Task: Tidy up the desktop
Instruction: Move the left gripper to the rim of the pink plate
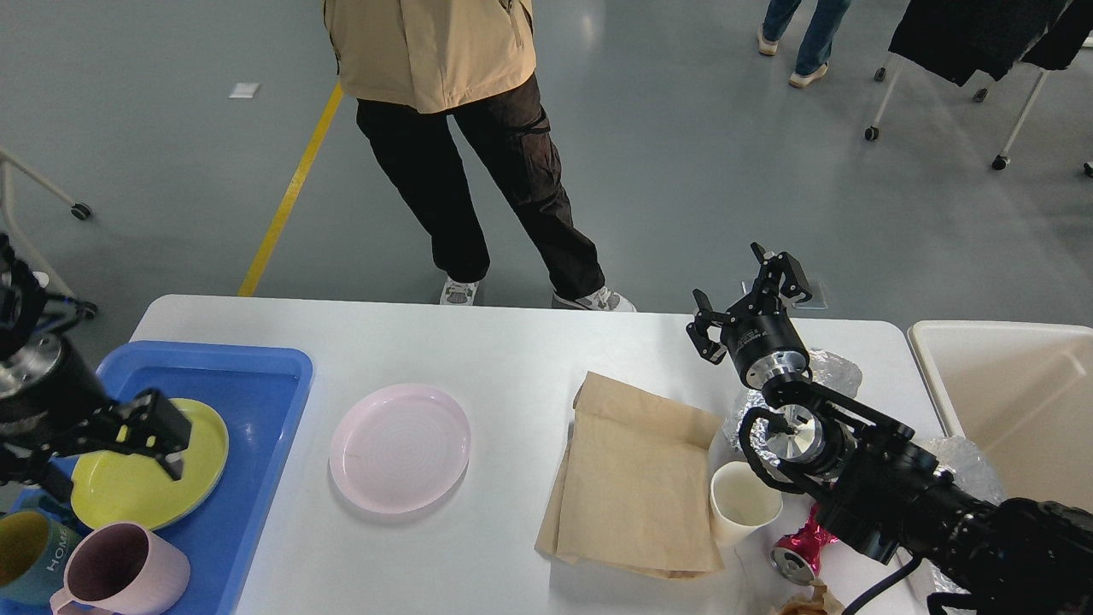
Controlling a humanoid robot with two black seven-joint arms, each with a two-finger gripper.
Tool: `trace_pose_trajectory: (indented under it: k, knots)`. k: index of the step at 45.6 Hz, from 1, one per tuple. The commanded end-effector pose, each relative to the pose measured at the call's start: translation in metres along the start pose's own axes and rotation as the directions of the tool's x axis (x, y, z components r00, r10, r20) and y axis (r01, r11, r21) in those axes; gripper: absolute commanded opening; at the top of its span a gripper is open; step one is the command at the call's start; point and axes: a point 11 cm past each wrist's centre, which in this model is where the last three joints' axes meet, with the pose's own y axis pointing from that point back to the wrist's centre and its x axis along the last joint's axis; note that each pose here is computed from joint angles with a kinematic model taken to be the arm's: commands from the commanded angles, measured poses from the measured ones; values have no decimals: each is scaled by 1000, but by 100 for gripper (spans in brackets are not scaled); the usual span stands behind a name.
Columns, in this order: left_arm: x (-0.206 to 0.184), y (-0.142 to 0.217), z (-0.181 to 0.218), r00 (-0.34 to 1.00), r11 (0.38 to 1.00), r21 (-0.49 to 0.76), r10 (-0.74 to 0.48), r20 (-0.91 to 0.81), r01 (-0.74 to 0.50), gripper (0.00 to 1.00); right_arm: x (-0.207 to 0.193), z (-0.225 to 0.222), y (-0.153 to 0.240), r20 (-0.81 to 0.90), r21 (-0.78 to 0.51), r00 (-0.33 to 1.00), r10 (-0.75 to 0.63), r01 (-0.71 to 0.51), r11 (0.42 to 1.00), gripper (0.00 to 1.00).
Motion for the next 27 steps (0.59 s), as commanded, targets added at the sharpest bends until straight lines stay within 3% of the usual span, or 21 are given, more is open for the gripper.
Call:
trace_pose_trajectory:
  k: [1,7,14,20,27]
  knots:
    - [-5,17,55,998,995,-89,-41,45,45,100,0,0,0,0,0,1000,0,0,1000,100]
    - [-3,6,80,999,991,-129,-18,34,22,100,0,0,0,0,0,1000,0,0,1000,100]
    - [0,-28,74,1000,989,-150,-1,25,5,97,0,0,0,0,0,1000,0,0,1000,100]
    - [8,-70,65,993,977,-177,119,-1,-117,96,0,-1,0,-1,1,1000,1,-1,1000,100]
    - [9,-119,69,958,953,-148,241,-157,-264,96,0,-1,0,-1,1,1000,1,-1,1000,100]
